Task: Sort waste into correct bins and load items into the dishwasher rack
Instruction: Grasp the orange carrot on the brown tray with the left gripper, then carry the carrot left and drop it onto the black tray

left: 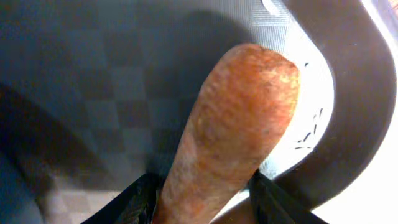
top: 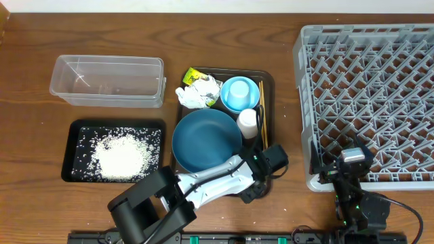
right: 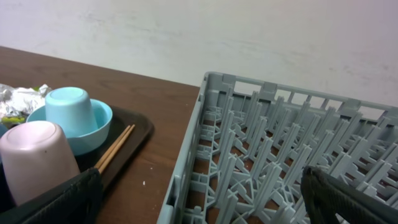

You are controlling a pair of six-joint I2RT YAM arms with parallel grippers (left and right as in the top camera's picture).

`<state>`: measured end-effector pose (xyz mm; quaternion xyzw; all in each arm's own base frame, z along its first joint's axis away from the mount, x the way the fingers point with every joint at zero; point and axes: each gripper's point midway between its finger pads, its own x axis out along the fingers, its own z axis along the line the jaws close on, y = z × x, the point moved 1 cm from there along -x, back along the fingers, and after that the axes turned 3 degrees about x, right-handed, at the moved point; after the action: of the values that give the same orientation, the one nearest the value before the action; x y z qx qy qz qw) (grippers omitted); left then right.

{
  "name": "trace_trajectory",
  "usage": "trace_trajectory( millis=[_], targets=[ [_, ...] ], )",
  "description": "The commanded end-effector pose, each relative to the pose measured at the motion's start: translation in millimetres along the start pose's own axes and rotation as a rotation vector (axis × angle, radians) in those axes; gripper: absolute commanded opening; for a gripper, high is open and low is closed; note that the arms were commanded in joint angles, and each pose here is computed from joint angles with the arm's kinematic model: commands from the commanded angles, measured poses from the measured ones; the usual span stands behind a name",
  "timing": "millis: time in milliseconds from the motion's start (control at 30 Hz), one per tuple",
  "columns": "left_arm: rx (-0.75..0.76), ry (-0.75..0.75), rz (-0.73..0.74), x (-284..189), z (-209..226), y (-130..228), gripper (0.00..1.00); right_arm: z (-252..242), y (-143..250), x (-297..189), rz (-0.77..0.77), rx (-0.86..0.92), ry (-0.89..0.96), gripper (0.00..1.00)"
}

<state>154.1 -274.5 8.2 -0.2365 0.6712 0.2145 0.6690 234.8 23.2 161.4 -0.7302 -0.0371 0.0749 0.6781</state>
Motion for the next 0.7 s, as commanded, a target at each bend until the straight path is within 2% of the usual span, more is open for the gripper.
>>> trace_trajectory(
  millis=[0,133,233,467,667],
  targets=[
    [0.017,0.005,0.014,3.8,0.7,3.8,0.47,-3.2,0.5,-0.5,0.0,-0.006,0.014,0.99],
    [0.004,0.006,0.01,2.4,0.5,3.4,0.28,-3.2,0.5,-0.5,0.0,-0.006,0.014,0.99],
    [-0.022,0.01,-0.013,-5.6,-0.3,-2.1,0.21,-3.2,0.5,-0.5,0.0,-0.006,0.014,0.99],
    [-0.034,0.026,-0.12,-49.0,-2.7,-17.2,0.2,-3.2,0.4,-0.5,0.0,-0.006,0.015,0.99],
    [-0.13,0.049,-0.3,-109.9,13.5,-23.2,0.2,-3.2,0.5,-0.5,0.0,-0.006,0.014,0.99]
  ],
)
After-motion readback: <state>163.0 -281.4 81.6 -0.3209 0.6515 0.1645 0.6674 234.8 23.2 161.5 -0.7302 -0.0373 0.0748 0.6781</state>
